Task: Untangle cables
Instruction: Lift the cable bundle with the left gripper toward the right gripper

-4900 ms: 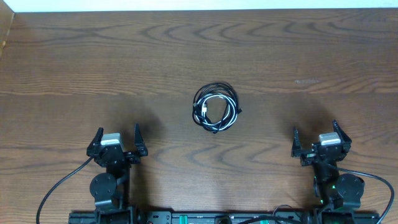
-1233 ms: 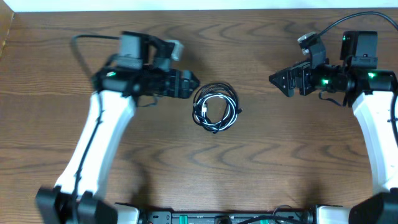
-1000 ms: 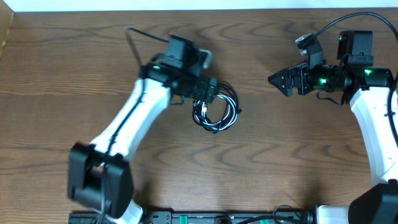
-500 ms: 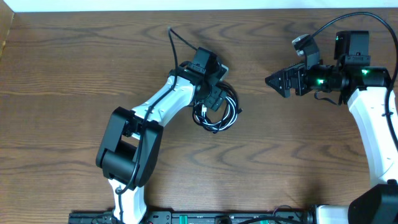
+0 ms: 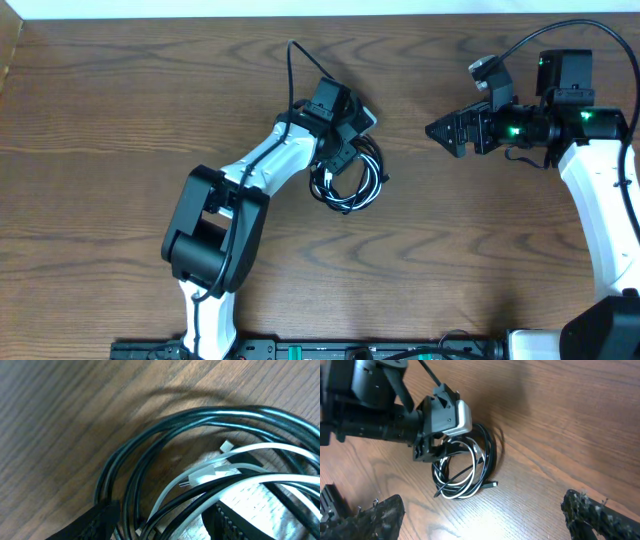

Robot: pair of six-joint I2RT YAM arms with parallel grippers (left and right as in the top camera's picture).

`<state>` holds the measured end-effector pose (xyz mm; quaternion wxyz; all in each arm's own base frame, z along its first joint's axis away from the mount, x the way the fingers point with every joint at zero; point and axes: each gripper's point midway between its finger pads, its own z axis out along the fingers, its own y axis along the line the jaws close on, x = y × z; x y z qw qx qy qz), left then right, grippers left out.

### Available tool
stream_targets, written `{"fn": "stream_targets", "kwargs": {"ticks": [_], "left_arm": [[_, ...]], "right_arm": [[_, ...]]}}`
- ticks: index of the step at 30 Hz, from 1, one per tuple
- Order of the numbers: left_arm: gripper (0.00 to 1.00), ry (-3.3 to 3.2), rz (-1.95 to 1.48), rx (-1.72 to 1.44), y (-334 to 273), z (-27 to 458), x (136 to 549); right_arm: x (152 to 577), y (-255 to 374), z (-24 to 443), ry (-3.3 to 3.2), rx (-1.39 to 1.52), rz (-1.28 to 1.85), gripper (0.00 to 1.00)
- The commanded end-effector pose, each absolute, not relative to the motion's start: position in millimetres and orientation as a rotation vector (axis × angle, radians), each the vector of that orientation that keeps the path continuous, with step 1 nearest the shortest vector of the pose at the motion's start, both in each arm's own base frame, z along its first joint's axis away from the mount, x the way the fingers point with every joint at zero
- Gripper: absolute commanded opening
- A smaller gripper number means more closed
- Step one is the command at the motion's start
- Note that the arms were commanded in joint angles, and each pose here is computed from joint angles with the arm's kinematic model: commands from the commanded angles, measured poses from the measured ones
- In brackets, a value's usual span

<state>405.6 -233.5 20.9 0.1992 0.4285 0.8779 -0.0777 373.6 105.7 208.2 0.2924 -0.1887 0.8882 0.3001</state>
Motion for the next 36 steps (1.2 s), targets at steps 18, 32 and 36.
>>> {"fn": "stream_targets", "kwargs": {"ticks": [18,32,36], "left_arm": [[0.07,2.443,-0.195,1.211,-234.9,8.0,414.0],[0.07,2.418,-0.450,0.402,-227.3,171.3,417.4],[0.08,2.421,-0.522,0.284,-223.4,198.2,402.5]], "right_arm": [[370.2,109.8,211.1,2.362,-0.524,0.822,0.99],[376.9,116.4,216.7,2.366,-0.423,0.864,0.94],[378.7,132.7,221.5,2.347,-0.432,0.890,0.87]]}}
